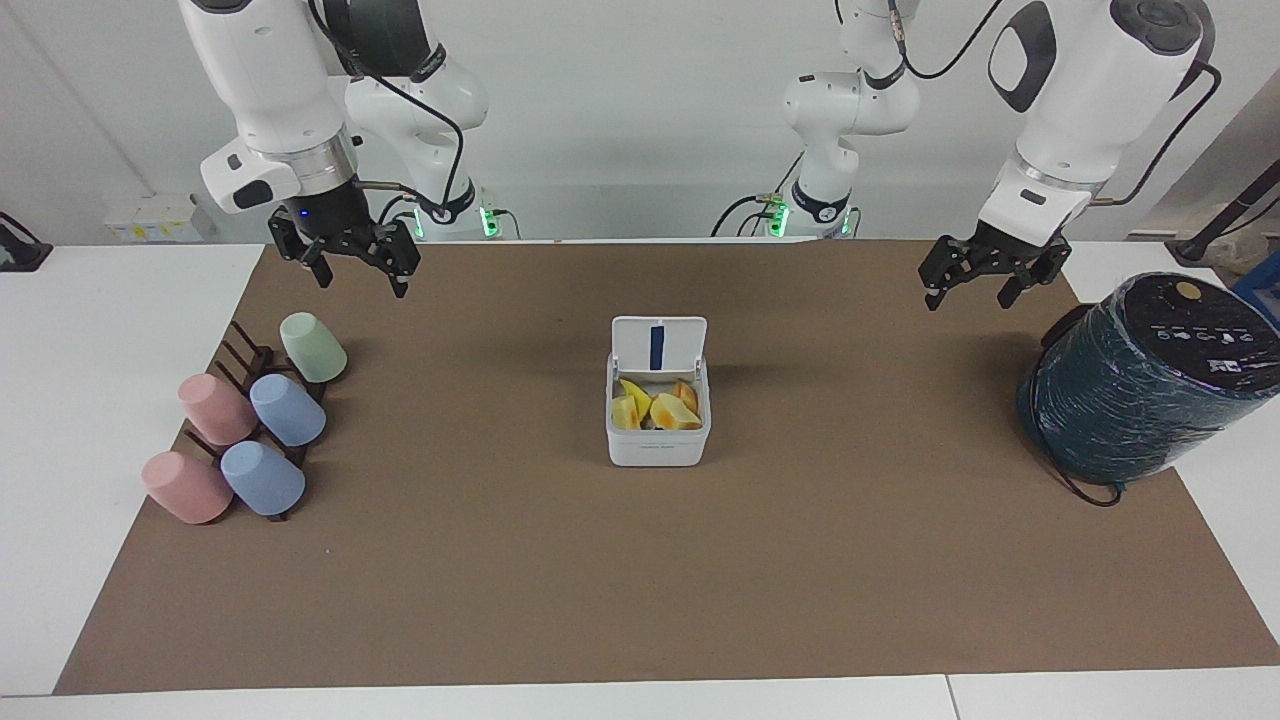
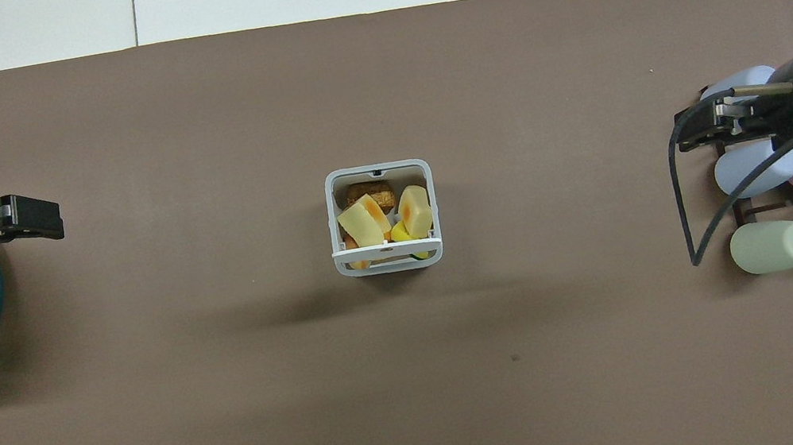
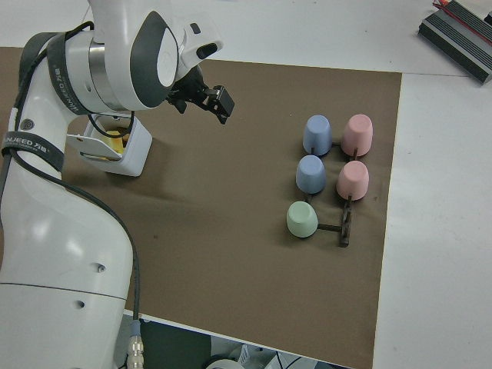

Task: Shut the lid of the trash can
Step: 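Move the left gripper toward the white trash can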

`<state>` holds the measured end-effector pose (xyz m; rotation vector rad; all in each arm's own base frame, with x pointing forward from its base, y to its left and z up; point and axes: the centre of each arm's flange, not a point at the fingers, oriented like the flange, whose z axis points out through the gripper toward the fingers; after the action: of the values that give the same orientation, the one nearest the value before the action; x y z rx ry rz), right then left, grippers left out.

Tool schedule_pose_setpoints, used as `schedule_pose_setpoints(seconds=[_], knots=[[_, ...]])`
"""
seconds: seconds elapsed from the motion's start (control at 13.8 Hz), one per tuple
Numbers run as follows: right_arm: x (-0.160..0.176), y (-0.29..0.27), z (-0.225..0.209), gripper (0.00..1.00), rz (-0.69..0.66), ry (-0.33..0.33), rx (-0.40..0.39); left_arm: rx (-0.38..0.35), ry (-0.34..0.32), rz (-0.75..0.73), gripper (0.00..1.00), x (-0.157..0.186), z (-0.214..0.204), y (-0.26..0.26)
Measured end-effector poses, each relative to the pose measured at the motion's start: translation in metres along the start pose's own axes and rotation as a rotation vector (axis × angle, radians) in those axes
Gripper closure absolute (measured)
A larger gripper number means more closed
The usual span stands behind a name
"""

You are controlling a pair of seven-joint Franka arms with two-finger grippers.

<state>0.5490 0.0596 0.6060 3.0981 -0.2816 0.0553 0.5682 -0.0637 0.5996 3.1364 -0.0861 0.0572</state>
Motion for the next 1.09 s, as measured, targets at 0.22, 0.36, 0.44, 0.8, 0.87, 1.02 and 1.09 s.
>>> schedule_pose_setpoints(seconds=[0.22, 0.36, 0.44, 0.8, 0.87, 1.02, 1.09], knots=[[0.000, 0.000, 0.000, 0.00, 0.000, 0.000, 0.000, 0.000, 0.000, 0.001, 0.00, 0.000, 0.000, 0.000], [0.000, 0.000, 0.000, 0.00, 0.000, 0.000, 0.000, 0.000, 0.000, 0.001, 0.00, 0.000, 0.000, 0.000], [0.000, 0.000, 0.000, 0.00, 0.000, 0.000, 0.000, 0.000, 0.000, 0.003, 0.00, 0.000, 0.000, 0.001], [0.000, 0.000, 0.000, 0.00, 0.000, 0.000, 0.000, -0.003, -0.007, 0.066, 0.00, -0.008, 0.003, 0.061], [0.000, 0.000, 0.000, 0.00, 0.000, 0.000, 0.000, -0.005, -0.018, 0.062, 0.00, -0.014, 0.007, 0.084], [0.000, 0.000, 0.000, 0.00, 0.000, 0.000, 0.000, -0.005, -0.038, 0.045, 0.02, -0.035, 0.017, 0.129], [0.000, 0.000, 0.000, 0.00, 0.000, 0.000, 0.000, -0.006, -0.034, 0.022, 0.05, -0.049, 0.022, 0.155]])
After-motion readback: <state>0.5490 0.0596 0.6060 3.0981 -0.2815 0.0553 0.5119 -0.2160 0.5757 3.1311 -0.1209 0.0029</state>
